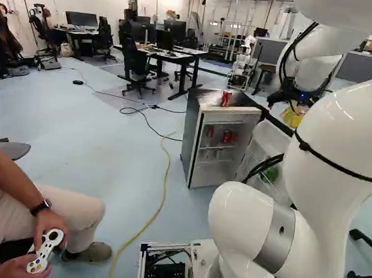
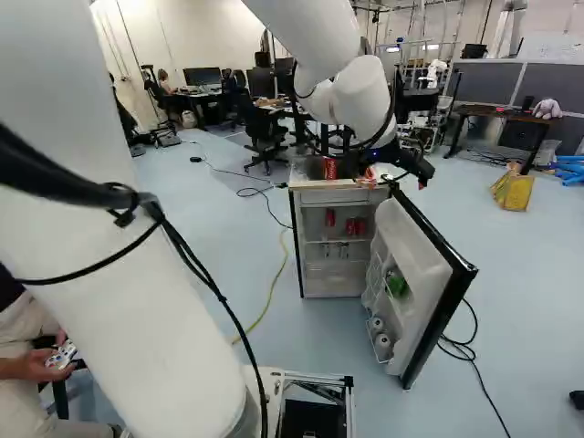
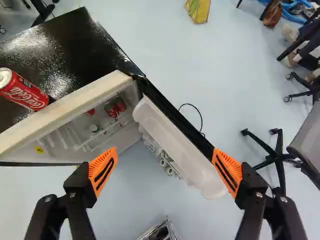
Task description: Grab a drink from the fridge
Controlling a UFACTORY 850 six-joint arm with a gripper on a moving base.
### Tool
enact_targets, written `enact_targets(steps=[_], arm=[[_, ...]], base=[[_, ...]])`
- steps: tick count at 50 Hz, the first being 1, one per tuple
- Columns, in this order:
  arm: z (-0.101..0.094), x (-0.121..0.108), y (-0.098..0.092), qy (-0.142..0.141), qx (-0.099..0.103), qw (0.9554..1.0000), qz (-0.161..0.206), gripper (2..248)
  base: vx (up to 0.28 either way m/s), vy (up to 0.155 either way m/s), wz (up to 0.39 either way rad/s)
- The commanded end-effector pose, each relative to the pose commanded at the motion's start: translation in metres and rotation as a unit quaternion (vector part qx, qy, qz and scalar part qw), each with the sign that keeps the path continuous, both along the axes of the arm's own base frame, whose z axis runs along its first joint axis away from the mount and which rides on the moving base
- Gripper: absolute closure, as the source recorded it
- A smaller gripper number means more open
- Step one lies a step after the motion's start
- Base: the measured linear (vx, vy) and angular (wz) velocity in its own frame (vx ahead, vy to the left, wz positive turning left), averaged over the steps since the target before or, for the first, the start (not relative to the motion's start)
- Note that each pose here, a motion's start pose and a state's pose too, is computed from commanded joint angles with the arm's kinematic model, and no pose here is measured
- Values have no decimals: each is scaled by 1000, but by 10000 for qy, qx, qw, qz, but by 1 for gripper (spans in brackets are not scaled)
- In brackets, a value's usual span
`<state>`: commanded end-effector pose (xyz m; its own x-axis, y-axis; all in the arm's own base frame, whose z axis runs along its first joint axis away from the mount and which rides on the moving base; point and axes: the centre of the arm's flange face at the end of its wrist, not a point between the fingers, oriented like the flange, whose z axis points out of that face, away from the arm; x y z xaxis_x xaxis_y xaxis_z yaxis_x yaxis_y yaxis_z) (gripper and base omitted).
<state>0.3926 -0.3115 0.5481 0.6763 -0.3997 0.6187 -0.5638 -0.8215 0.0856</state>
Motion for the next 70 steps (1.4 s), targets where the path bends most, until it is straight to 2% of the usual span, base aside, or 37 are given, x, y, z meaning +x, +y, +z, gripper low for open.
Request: enact_targets(steps=[14, 26, 49, 70], arm=[[-5, -3, -22, 296, 325, 9986, -285, 3], [-6, -2, -42, 333, 490, 9969, -516, 3], [-8, 1, -82, 141, 801, 9915, -1015, 3], [-9, 4, -118, -180, 1168, 9812, -1526, 3]], base=[[0, 0, 0], [0, 0, 0], [0, 0, 0], [0, 0, 0]])
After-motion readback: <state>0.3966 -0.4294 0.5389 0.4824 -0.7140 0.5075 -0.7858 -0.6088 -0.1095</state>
